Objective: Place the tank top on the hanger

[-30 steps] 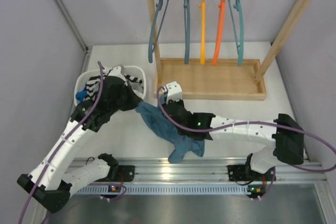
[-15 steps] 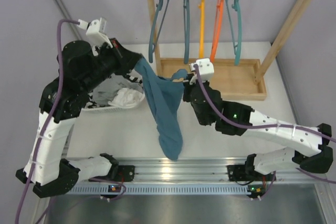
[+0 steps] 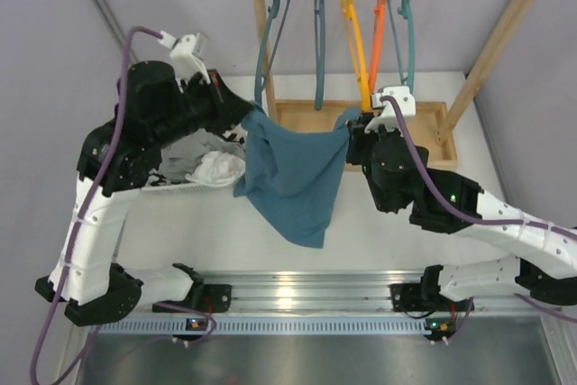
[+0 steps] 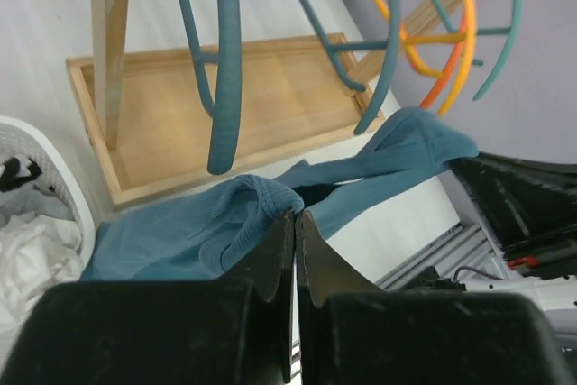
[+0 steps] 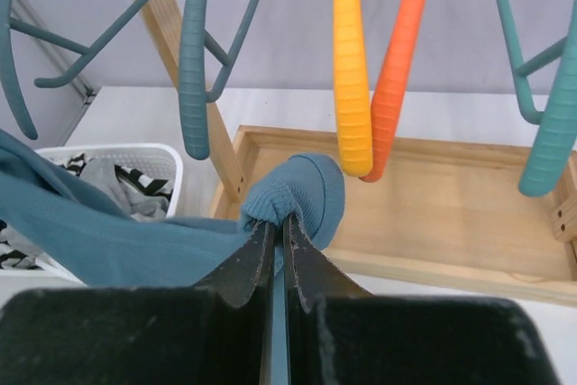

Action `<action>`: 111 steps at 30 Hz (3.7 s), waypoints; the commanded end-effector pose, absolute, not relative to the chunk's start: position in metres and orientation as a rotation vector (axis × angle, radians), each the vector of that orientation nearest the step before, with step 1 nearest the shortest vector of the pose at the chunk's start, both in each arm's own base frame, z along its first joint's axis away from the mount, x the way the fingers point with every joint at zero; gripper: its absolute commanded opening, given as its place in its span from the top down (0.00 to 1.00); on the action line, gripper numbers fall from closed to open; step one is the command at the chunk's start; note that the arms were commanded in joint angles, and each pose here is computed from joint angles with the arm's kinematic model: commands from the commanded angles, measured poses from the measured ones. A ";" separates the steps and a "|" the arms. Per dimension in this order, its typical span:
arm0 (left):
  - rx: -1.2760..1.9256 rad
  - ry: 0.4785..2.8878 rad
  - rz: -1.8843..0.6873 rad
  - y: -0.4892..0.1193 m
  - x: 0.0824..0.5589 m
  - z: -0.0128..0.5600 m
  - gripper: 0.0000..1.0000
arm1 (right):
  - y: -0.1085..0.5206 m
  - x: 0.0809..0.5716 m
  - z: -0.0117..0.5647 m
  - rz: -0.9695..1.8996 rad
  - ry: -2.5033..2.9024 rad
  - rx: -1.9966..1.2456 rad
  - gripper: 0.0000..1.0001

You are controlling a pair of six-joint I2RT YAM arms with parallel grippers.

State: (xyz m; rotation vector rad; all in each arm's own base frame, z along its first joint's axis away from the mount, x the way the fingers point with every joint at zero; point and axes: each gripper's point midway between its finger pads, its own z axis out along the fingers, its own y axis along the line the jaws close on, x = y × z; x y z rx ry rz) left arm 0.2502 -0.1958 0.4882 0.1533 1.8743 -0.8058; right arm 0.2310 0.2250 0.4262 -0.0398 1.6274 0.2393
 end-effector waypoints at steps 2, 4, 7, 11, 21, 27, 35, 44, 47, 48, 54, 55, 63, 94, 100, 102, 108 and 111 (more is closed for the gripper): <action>0.150 2.116 -0.845 -0.204 0.234 0.390 1.00 | 0.216 0.222 0.394 0.244 1.694 0.000 1.00; 0.132 2.218 -0.861 -0.206 0.225 0.336 1.00 | 0.216 0.218 0.360 0.271 1.743 0.027 1.00; 0.067 2.327 -0.897 -0.209 0.214 0.270 1.00 | 0.212 0.211 0.300 0.285 1.827 0.066 1.00; 0.027 2.439 -0.915 -0.215 0.208 0.204 1.00 | 0.201 0.197 0.203 0.256 1.959 0.095 1.00; 0.105 2.674 -0.867 -0.252 0.206 0.099 1.00 | 0.200 0.188 0.104 0.266 2.114 0.119 1.00; 0.110 2.723 -0.838 -0.255 0.204 0.070 0.90 | 0.202 0.186 0.082 0.280 2.181 0.096 0.92; 0.164 2.632 -0.815 -0.249 0.210 0.100 0.43 | 0.207 0.186 0.117 0.316 2.159 0.020 0.43; 0.169 2.551 -0.744 -0.229 0.209 0.134 0.35 | 0.219 0.172 0.161 0.409 2.140 -0.128 0.27; 0.169 2.527 -0.736 -0.223 0.206 0.145 0.35 | 0.246 0.167 0.201 0.514 2.073 -0.270 0.25; 0.163 2.519 -0.725 -0.220 0.205 0.149 0.35 | 0.254 0.166 0.213 0.523 2.047 -0.354 0.25; 0.140 2.484 -0.740 -0.216 0.202 0.164 0.35 | 0.294 0.173 0.352 0.623 1.850 -0.470 0.25; 0.138 2.484 -0.740 -0.216 0.202 0.164 0.35 | 0.299 0.179 0.391 0.643 1.798 -0.435 0.25; 0.127 2.472 -0.748 -0.214 0.199 0.170 0.35 | 0.258 0.228 0.504 0.410 1.659 -0.294 0.27; 0.183 2.488 -0.760 -0.217 0.196 0.165 0.36 | 0.098 0.381 0.521 0.297 1.614 0.008 0.30; 0.175 2.494 -0.754 -0.214 0.194 0.164 0.36 | 0.099 0.393 0.506 0.282 1.652 0.011 0.43; 0.174 2.496 -0.751 -0.214 0.194 0.163 0.36 | 0.099 0.397 0.503 0.268 1.660 0.003 0.48; 0.172 2.501 -0.738 -0.211 0.193 0.162 0.36 | 0.099 0.404 0.491 0.236 1.709 -0.024 0.55; 0.168 2.505 -0.738 -0.212 0.193 0.161 0.36 | 0.093 0.403 0.486 0.196 1.727 -0.013 0.55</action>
